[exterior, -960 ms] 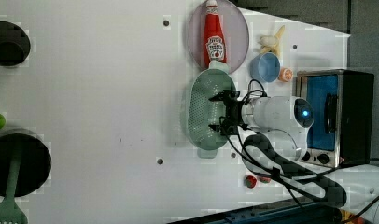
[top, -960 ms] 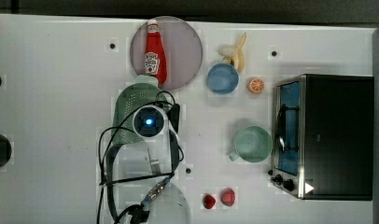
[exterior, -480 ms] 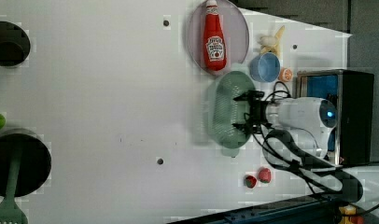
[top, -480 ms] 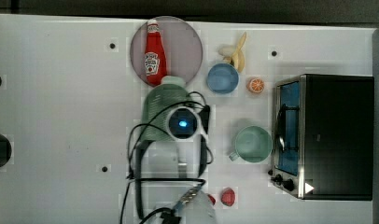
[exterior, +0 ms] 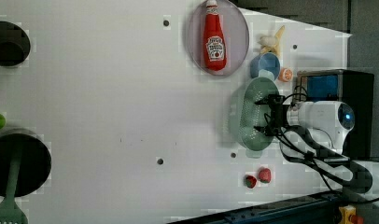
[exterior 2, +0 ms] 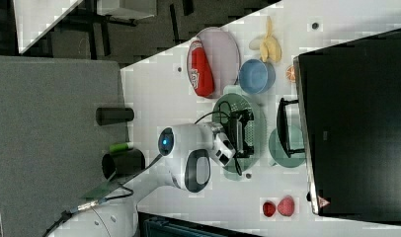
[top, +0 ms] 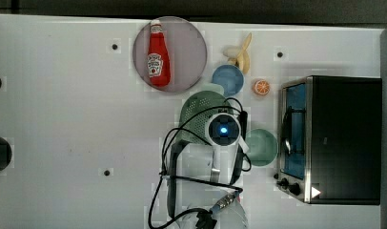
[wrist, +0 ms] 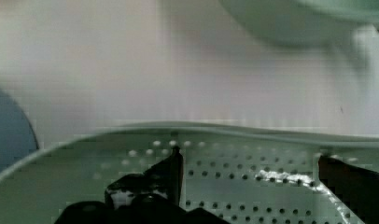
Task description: Drag strainer left to right.
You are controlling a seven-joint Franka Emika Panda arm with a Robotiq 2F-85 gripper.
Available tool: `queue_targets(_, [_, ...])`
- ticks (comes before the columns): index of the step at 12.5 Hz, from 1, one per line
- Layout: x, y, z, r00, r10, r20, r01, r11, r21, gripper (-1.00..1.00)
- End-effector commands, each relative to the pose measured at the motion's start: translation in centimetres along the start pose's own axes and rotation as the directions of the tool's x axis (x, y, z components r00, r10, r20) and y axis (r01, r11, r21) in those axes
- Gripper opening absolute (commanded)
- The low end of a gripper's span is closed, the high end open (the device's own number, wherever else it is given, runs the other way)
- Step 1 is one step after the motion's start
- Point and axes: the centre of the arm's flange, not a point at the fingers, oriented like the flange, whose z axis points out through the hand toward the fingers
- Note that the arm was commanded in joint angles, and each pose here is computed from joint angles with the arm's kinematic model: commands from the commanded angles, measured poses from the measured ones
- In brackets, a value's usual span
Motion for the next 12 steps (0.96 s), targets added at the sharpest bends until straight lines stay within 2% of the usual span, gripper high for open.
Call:
queue_targets(1, [1.0, 0.2, -0.9, 0.996, -0.094, -0.007, 0.094, 0.996, -0.005, 1.00])
queue_targets(4, [1.8, -0.2, -1.4, 0.994, -0.106, -0.013, 0.106, 0.994, 0.008, 1.00])
queue_targets(6, [0.0, -0.8, -3.2, 0.976, -0.217, 0.001, 0.217, 0.976, 0.032, 1.00])
queue_targets(9, [-2.4, -1.4, -9.7, 0.903, -0.429, 0.026, 0.427, 0.901, 0.074, 1.00])
queue_targets(12, [-2.5, -1.2, -18.4, 0.825, -0.559, 0.079, 0.558, 0.829, 0.045, 1.00])
